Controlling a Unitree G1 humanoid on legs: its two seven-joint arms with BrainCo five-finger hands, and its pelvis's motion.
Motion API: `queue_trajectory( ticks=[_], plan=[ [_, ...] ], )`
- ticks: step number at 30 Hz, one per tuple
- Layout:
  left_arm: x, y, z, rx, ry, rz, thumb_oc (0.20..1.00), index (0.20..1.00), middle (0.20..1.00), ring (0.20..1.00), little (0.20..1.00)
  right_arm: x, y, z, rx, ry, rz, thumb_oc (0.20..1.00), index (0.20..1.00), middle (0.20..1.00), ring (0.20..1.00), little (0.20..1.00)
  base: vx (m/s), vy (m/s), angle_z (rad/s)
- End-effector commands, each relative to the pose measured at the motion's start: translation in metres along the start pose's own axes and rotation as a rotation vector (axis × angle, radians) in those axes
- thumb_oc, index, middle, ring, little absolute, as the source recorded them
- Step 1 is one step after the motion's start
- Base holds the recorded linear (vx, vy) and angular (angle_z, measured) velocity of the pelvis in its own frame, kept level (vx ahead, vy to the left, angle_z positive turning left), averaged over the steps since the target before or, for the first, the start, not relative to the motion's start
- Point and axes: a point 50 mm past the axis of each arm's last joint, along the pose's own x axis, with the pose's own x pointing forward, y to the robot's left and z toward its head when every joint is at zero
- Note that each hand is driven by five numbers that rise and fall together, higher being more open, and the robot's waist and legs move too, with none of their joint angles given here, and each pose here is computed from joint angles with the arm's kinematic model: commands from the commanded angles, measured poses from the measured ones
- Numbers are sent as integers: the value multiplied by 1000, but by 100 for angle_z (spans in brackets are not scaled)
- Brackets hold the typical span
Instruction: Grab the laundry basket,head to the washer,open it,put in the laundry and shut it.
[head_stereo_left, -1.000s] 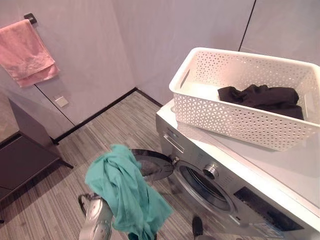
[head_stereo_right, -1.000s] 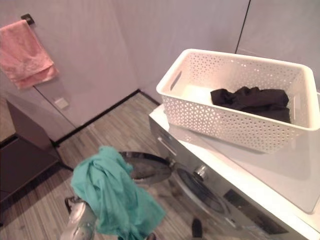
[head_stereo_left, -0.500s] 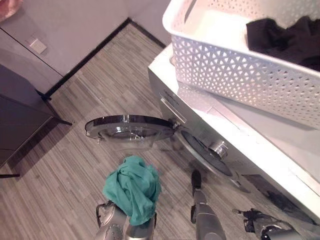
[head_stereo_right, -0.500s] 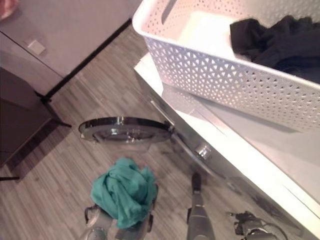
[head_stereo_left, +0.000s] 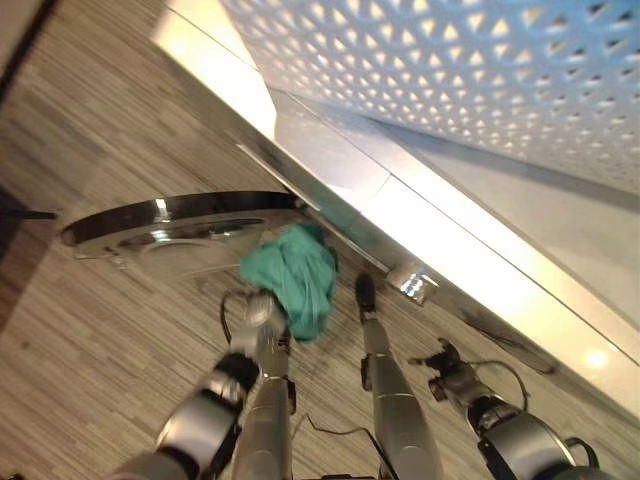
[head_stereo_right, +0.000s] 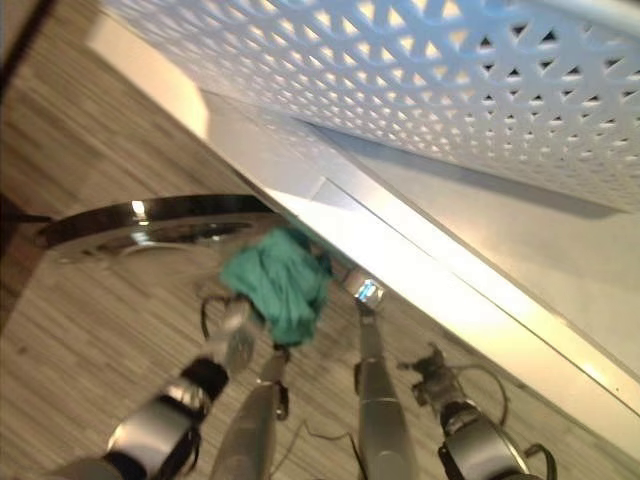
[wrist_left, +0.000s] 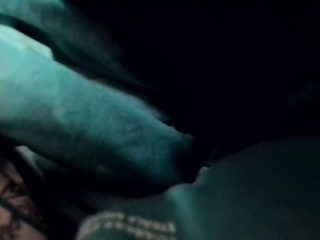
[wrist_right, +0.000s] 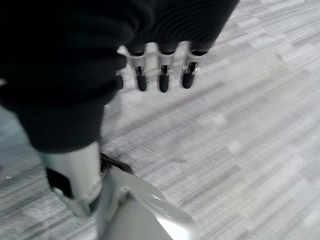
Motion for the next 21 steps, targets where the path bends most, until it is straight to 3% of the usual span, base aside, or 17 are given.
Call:
queue_trajectory(
  ticks=[1, 4, 8, 12, 13, 19, 21],
  plan=[
    [8, 1, 25, 10, -112, 46, 200, 200, 200, 200, 200, -3, 7, -8, -24, 10, -7, 1000, 1000, 1000, 1000, 1000, 22, -45, -2],
    [19, -25, 59, -14, -205, 13, 200, 200, 200, 200, 200, -4, 16, 12, -24, -72, 4, 1000, 1000, 1000, 1000, 1000, 22, -38, 2],
    [16, -52, 61, -63, -225, -45, 200, 200, 200, 200, 200, -7, 26, 25, -18, -124, 21, 1000, 1000, 1000, 1000, 1000, 22, -71, 6],
    [1, -85, 46, -90, -205, -148, 200, 200, 200, 200, 200, -10, 33, 37, -19, -186, 27, 1000, 1000, 1000, 1000, 1000, 36, -99, 6],
    [-15, -100, 28, -57, -178, -241, 200, 200, 200, 200, 200, -11, 33, 36, -12, -187, 23, 1000, 1000, 1000, 1000, 1000, 31, -78, 3],
    [-50, -131, -28, 22, -8, -442, 200, 200, 200, 200, 200, -15, 38, 45, 26, -233, 28, 1000, 1000, 1000, 1000, 1000, 34, -66, -9],
    [-52, -136, -29, 30, -4, -461, 200, 200, 200, 200, 200, -16, 39, 48, 32, -249, 29, 1000, 1000, 1000, 1000, 1000, 47, -47, -6]
  ],
)
